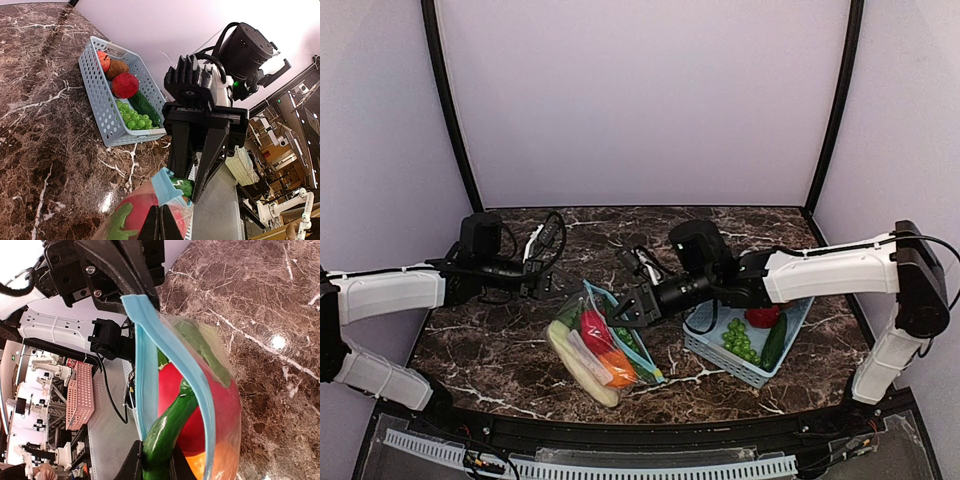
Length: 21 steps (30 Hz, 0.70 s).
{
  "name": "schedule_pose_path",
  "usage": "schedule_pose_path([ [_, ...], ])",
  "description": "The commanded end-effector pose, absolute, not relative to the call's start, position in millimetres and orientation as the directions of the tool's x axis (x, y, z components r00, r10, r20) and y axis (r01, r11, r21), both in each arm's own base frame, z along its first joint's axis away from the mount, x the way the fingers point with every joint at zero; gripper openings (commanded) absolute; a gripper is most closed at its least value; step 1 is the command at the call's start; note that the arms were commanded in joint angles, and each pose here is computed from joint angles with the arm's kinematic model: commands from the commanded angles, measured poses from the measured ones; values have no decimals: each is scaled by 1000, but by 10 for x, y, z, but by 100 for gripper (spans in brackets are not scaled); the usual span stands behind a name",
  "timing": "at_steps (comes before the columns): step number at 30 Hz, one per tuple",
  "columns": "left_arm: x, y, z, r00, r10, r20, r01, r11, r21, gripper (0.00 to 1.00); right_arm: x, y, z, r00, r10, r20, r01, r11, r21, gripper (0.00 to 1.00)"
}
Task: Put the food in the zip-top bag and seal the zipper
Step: Place the fake vegetable in the zipper food storage bag.
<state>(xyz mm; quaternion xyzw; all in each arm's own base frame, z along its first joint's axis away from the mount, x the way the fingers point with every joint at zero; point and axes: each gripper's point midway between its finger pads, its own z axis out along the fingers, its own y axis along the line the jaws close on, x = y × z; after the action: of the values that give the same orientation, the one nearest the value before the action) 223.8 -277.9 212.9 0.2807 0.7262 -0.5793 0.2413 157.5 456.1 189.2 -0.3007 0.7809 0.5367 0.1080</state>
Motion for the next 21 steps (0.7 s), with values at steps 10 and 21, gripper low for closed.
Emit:
schedule_pose_path([
  [10, 2221, -2788, 2289, -684, 121, -719, 729, 147, -669, 1, 1718, 4308, 2011, -806, -286, -518, -589, 315, 744, 50],
  [21, 2223, -2786, 2286, -683, 121, -720, 729, 151, -667, 1, 1632, 4095, 2096, -727, -310, -613, -687, 339, 643, 68],
])
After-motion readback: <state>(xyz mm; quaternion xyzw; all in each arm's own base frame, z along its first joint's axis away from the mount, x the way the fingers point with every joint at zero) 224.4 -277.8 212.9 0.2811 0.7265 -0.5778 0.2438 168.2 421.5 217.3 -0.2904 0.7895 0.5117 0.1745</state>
